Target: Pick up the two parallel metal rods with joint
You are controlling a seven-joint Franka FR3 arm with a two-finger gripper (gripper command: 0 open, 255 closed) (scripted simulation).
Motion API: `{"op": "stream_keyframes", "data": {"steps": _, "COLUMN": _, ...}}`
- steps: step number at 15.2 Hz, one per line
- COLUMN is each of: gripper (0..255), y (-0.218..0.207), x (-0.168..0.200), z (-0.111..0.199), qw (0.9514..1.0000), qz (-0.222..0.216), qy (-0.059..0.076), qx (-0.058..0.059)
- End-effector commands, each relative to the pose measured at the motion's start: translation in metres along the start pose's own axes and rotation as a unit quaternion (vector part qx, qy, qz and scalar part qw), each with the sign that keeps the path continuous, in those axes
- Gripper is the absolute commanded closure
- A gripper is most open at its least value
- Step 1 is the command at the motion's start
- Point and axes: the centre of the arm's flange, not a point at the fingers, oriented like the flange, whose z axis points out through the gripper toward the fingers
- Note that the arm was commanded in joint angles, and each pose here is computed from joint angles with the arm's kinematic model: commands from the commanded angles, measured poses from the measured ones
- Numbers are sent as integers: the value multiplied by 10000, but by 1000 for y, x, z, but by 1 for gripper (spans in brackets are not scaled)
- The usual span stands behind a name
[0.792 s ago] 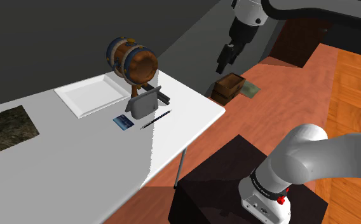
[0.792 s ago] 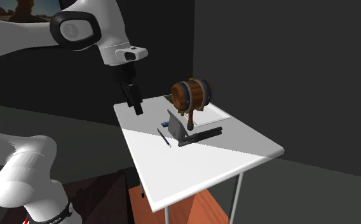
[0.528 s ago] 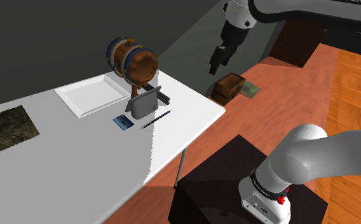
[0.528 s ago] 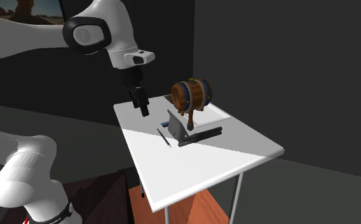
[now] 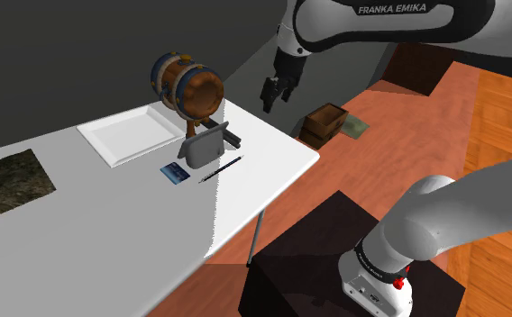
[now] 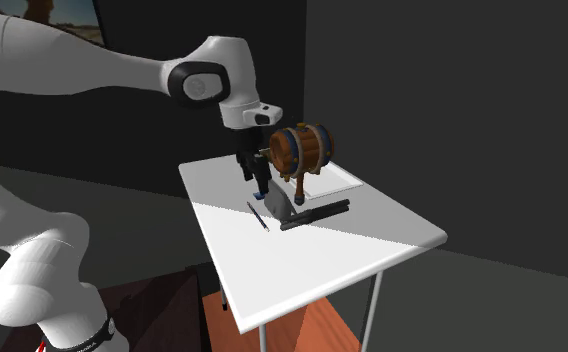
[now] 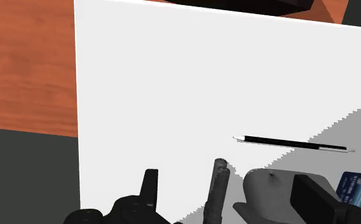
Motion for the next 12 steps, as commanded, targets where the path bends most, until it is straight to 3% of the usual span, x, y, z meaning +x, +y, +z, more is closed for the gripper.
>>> {"op": "stream_keyframes", "data": {"steps": 1, "gripper": 0, "y": -2, "x": 23, "z": 17, "qw": 10000, "qz": 30, "qy": -31, "qx": 39}}
{"op": "stream_keyframes", "data": {"steps": 12, "gripper": 0, "y": -16, "x": 137, "z": 111, "qw": 9993, "qz": 187, "qy": -214, "qx": 237}}
